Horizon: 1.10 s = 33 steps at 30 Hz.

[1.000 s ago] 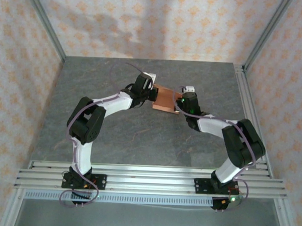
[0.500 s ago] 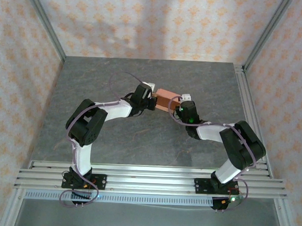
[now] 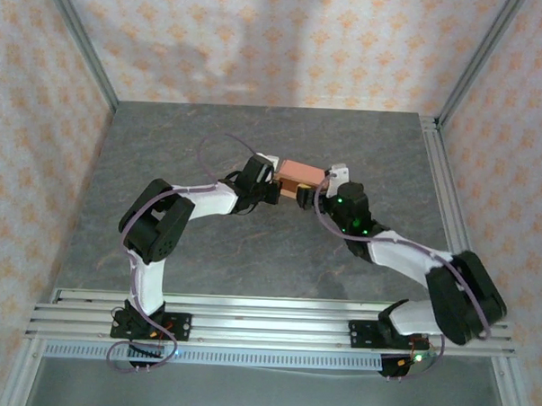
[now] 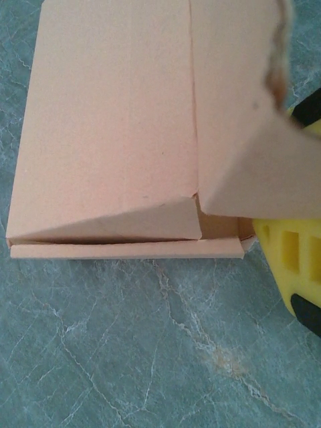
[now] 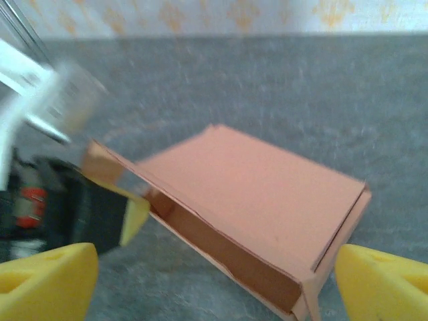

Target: Fold the paper box

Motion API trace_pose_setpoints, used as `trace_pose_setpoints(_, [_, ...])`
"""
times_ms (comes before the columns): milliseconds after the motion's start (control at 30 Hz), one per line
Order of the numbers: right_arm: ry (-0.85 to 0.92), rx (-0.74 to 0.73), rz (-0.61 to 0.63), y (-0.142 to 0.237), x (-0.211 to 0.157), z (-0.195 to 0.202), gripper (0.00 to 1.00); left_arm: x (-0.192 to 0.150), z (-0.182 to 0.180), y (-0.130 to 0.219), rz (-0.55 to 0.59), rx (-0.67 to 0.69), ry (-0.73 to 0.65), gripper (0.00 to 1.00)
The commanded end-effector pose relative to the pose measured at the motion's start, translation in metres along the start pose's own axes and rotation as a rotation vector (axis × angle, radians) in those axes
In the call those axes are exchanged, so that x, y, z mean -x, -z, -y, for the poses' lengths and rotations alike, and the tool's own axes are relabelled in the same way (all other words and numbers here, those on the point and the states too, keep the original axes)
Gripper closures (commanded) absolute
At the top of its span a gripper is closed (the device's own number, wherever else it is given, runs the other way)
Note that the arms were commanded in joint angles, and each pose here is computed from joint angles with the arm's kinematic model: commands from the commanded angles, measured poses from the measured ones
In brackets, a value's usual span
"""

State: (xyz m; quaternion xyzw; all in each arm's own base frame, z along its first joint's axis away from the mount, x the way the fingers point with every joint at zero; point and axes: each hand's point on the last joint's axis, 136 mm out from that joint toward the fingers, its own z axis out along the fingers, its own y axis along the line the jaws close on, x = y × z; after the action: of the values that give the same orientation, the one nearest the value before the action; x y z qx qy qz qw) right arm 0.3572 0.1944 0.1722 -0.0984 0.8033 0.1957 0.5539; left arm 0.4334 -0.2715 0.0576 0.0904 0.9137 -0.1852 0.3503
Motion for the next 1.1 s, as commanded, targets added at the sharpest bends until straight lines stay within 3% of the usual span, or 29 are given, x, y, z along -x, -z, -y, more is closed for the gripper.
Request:
trace_pose_setpoints(0, [-0.055, 0.004, 0.088, 0.019, 0.029, -0.003, 0.06, -0.014, -0.002, 0.003, -0.052, 0.034, -0.017, 1.00])
trace_pose_setpoints(133, [-0.258, -0.205, 0.067, 0.023, 0.049, 0.031, 0.09, -0.013, 0.001, 0.004, -0.050, 0.020, -0.017, 1.00])
trace_pose_setpoints(300, [-0.461, -0.368, -0.128, 0.003, 0.020, 0.063, 0.13, -0.011, 0.006, 0.009, -0.036, -0.002, -0.014, 0.72])
trace_pose_setpoints(433, [-0.521, -0.372, -0.255, -0.023, -0.006, 0.069, 0.13, 0.001, 0.012, 0.026, 0.015, -0.029, -0.004, 0.50])
trace_pose_setpoints(733, [-0.604, -0.320, -0.491, -0.067, -0.059, 0.068, 0.15, -0.011, 0.009, 0.073, 0.126, -0.056, 0.036, 0.13])
trace_pose_setpoints(933, [-0.579, -0.272, -0.615, -0.077, -0.090, 0.076, 0.33, 0.004, -0.010, 0.118, 0.256, 0.000, 0.089, 0.02])
trace_pose_setpoints(1067, [-0.435, -0.203, -0.700, -0.079, -0.098, 0.073, 0.42, 0.023, -0.022, 0.116, 0.191, -0.018, 0.183, 0.00])
